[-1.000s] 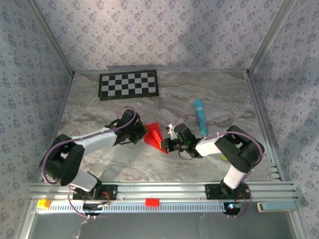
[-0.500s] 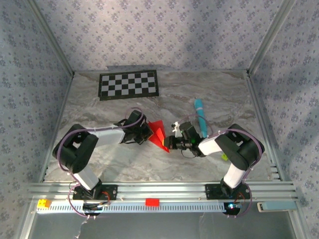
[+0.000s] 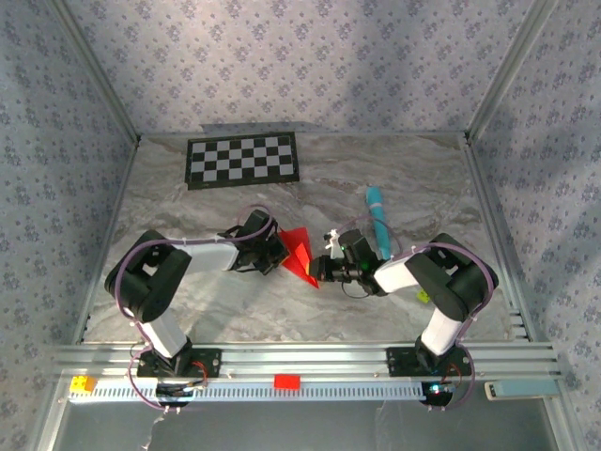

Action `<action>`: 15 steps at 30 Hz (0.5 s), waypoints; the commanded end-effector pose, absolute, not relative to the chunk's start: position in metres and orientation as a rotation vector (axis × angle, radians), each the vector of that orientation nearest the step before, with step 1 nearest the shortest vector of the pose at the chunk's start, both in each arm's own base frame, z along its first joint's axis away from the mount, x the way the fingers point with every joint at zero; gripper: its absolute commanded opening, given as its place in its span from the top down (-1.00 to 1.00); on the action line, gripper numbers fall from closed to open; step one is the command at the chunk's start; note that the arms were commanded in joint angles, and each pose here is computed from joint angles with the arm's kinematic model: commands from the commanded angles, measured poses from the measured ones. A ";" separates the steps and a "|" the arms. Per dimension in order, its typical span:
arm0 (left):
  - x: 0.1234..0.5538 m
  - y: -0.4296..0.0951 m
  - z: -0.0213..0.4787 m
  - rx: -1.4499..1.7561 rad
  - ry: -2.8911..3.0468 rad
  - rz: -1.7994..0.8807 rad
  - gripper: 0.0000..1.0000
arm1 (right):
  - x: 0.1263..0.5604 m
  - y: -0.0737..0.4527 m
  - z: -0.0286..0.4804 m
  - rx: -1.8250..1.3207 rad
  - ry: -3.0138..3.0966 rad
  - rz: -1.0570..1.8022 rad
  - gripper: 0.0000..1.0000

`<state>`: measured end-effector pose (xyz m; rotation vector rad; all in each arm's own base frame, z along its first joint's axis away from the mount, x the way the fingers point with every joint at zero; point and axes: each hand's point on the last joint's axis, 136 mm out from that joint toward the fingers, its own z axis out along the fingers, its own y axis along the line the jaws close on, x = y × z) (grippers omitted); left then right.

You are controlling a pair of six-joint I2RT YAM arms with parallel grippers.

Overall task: Fold a paper plane with a square sheet of paper (pick it up from the middle)
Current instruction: Fourth fold the wing at the center of the table.

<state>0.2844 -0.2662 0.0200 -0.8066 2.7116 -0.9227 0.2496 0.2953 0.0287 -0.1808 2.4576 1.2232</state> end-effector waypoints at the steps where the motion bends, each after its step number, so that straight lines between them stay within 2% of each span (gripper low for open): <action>1: 0.263 -0.250 0.004 -0.869 2.765 -0.806 1.00 | 0.243 0.292 0.024 -0.154 2.498 1.242 0.96; 15: 0.261 -0.245 0.011 -0.878 2.738 -0.775 1.00 | 0.239 0.297 0.020 -0.179 2.530 1.256 0.96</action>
